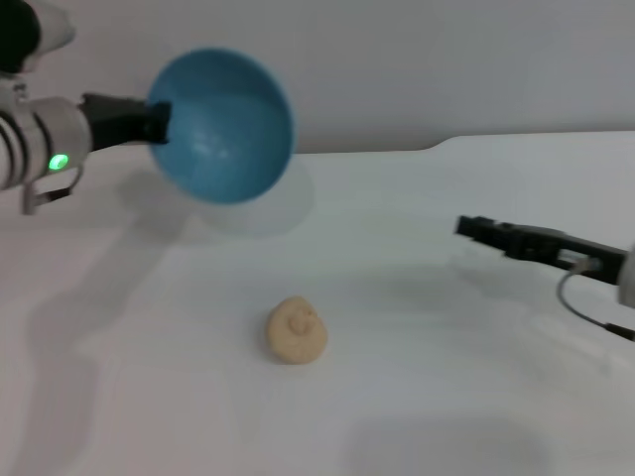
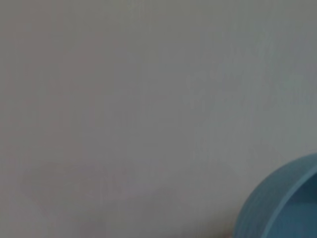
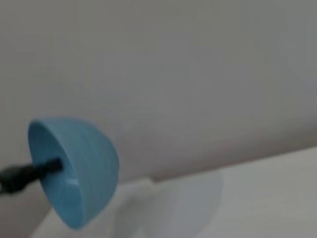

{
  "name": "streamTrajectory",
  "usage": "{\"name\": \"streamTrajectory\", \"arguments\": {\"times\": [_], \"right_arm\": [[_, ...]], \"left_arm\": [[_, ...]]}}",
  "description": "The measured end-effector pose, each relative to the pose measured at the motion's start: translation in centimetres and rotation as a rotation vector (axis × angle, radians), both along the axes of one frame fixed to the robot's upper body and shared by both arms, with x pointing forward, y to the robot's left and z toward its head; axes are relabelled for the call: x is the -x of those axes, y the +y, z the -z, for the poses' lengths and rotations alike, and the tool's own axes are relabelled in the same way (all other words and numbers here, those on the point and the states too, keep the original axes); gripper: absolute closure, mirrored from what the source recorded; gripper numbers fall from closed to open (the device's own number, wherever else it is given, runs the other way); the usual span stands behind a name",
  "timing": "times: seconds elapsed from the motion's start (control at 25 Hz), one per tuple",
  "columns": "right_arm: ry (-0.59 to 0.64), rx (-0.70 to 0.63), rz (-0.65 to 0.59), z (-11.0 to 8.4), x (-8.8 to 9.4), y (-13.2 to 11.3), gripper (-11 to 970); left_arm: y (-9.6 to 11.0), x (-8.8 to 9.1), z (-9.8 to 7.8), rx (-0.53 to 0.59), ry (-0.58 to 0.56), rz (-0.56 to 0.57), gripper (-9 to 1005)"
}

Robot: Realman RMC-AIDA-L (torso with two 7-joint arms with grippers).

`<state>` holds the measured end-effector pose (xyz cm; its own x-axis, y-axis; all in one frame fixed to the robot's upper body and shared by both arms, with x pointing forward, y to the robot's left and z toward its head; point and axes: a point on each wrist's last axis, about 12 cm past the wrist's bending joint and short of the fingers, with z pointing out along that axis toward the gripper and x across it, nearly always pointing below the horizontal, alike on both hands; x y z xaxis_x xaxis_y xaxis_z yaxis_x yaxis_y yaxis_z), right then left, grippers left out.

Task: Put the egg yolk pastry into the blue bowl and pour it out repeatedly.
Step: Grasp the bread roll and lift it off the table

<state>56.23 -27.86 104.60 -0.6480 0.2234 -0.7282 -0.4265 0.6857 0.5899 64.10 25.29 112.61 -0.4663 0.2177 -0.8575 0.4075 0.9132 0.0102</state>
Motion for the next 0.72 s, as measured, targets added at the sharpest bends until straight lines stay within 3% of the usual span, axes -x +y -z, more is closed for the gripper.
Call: {"name": "streamTrajectory", "arguments": {"times": [0.16,0.36,0.56,0.72], "right_arm": [[-0.005,0.111,-0.122,-0.2,-1.3,2.7,626],[-0.042,0.238,-0.257,-1.0,-3.2,6.2,626],[-0.076,0.327,-0.353,-2.0,-4.7,9.6,626],[-0.067,0.395,-0.428,-1.9,-4.8,11.6,625]], "left_arm": [[2.0,-0.1,-0.7,-0.053,0.196,-0.028,998],[2.3,1.0,-1.7,-0.114,0.387,0.022,997],[2.5,1.9,-2.8,-0.113,0.408,0.014,996],[2.9,2.2,-3.2,-0.11,0.415,-0.02,987]]}}
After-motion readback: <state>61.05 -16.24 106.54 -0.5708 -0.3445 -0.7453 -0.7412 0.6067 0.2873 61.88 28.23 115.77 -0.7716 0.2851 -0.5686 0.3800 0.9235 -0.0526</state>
